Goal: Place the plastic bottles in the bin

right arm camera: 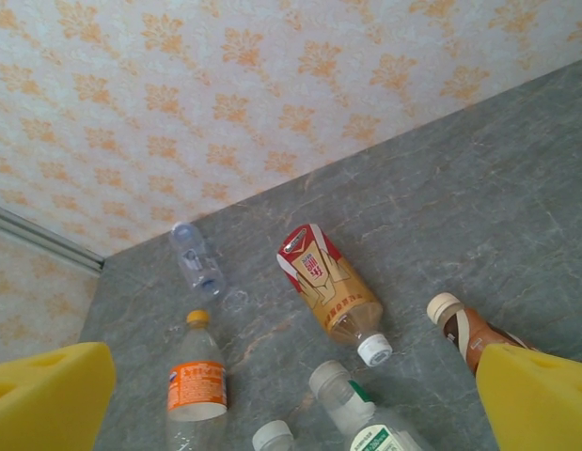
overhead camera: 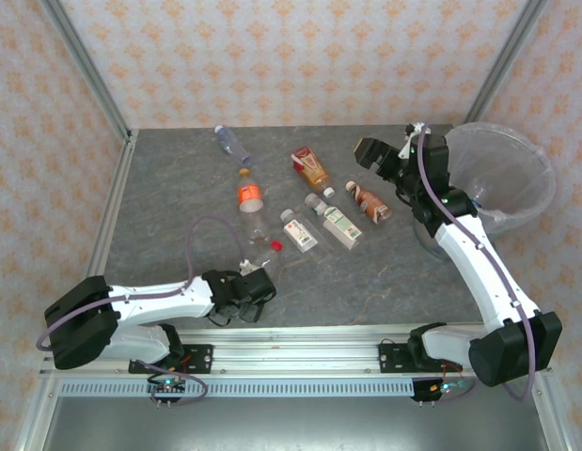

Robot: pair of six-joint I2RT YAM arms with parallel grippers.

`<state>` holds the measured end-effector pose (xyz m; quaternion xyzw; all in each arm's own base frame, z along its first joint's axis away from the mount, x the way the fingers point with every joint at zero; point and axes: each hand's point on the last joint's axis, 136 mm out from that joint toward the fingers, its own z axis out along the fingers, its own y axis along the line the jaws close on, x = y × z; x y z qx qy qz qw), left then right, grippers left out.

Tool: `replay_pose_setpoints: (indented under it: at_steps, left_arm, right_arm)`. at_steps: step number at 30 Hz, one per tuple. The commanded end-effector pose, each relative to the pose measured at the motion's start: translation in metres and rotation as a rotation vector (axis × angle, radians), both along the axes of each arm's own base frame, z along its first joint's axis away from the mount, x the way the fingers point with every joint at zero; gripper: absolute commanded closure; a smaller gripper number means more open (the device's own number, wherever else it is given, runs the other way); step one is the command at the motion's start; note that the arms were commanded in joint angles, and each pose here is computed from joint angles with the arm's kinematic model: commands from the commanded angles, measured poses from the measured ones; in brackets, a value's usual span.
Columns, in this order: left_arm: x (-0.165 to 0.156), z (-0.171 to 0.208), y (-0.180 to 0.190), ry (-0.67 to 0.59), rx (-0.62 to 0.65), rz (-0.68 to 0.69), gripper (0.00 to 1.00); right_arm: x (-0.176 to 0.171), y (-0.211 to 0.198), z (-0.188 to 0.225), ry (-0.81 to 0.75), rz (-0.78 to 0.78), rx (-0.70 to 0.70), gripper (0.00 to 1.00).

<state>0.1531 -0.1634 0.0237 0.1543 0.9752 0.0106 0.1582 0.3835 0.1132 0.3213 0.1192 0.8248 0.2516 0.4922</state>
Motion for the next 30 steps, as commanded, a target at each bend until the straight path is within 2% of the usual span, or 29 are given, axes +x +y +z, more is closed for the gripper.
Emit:
replay_pose_setpoints:
  at_steps: [1, 10, 15, 20, 30]
  left_arm:
    - [0.015, 0.019, -0.02, -0.098, -0.026, -0.052, 0.5]
    - [0.039, 0.047, -0.054, -0.212, -0.112, -0.099, 0.51]
    - [0.067, 0.082, -0.089, -0.332, -0.184, -0.125, 0.51]
    - [0.093, 0.116, -0.127, -0.445, -0.277, -0.149, 0.51]
    - [0.114, 0.128, -0.171, -0.487, -0.375, -0.181, 0.52]
  right_arm:
    - [-0.007, -0.004, -0.011, 0.022, -0.014, -0.024, 0.01]
    - [-0.018, -0.006, -0.02, 0.0, -0.018, 0.01, 0.01]
    - [-0.027, 0.003, -0.031, 0.032, 0.036, 0.031, 0.01]
    - [-0.034, 0.017, -0.035, 0.074, 0.096, 0.117, 0.01]
    - [-0.038, 0.034, -0.024, 0.015, 0.173, 0.233, 0.01]
